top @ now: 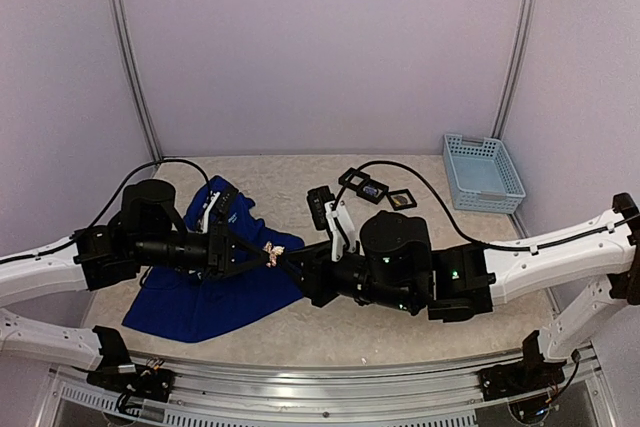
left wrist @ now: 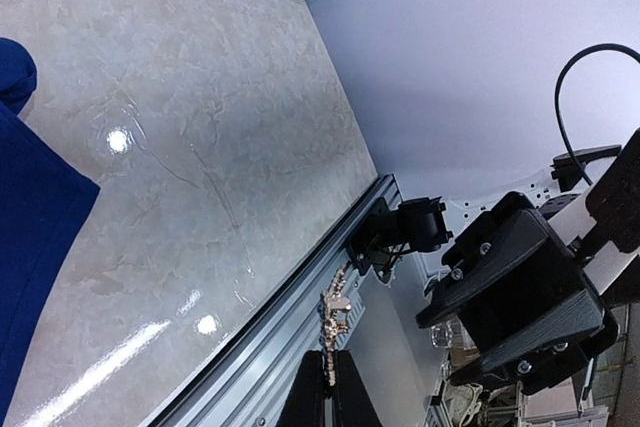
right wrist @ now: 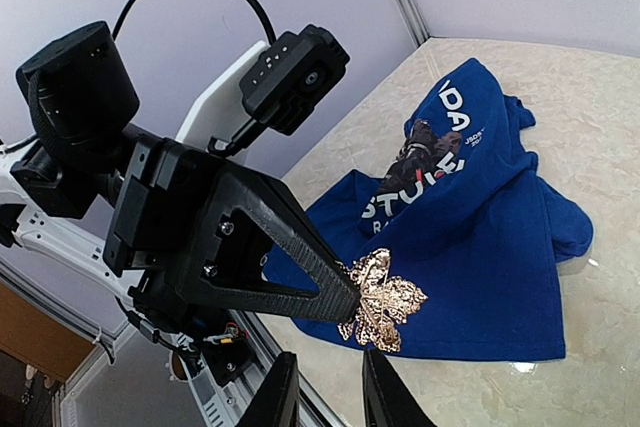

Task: Remove the brooch from the garment
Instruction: Close the brooch securely.

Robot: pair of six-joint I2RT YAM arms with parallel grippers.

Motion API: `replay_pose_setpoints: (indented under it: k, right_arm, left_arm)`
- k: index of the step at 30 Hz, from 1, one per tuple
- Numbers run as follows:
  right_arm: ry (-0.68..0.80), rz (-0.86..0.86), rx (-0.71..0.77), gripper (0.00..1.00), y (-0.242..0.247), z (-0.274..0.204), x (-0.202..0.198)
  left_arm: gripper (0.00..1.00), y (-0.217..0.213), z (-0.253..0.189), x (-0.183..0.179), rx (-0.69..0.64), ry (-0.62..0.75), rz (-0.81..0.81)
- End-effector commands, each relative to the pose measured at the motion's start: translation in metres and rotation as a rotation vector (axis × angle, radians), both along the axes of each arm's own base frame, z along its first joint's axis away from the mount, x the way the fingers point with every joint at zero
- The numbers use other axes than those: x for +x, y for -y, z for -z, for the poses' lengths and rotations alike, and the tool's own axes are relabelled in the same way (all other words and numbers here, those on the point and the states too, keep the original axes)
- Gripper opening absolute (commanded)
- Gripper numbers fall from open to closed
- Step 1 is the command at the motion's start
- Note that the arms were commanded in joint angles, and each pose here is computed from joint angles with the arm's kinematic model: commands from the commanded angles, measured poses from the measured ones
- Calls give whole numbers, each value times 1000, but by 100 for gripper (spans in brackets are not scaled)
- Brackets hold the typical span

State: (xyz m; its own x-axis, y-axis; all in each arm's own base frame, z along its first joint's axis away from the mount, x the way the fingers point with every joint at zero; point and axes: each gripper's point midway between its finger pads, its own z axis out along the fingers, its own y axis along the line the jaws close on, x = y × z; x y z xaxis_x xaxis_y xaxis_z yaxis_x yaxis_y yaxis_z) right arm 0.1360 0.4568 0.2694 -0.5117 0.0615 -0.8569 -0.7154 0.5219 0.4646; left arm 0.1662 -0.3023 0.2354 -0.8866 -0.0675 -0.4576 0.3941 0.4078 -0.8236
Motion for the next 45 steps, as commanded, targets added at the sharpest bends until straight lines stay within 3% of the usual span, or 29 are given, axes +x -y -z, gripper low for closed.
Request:
replay_pose_setpoints:
  k: [1, 9, 25, 30, 34, 45]
  right_arm:
    - [1, -35, -45, 26, -8, 10, -7]
    - [22, -101, -34, 36, -14, 7, -14]
    - [61, -61, -52, 41, -10, 2, -6]
    - [82, -51, -43, 40, -10, -5, -3]
    - [100, -51, -46, 32, -10, -11, -2]
    - [124, -19, -51, 40, -4, -19, 1]
  left_arm:
    - [0, -1, -9, -3, -4, 27, 0]
    - [0, 3, -17, -11, -27, 74, 43]
    - [0, 7, -25, -21, -53, 162, 93]
    - [0, 9, -28, -22, -59, 178, 106]
    - [0, 9, -29, -21, -56, 185, 105]
    - [0, 4, -17, -11, -19, 134, 58]
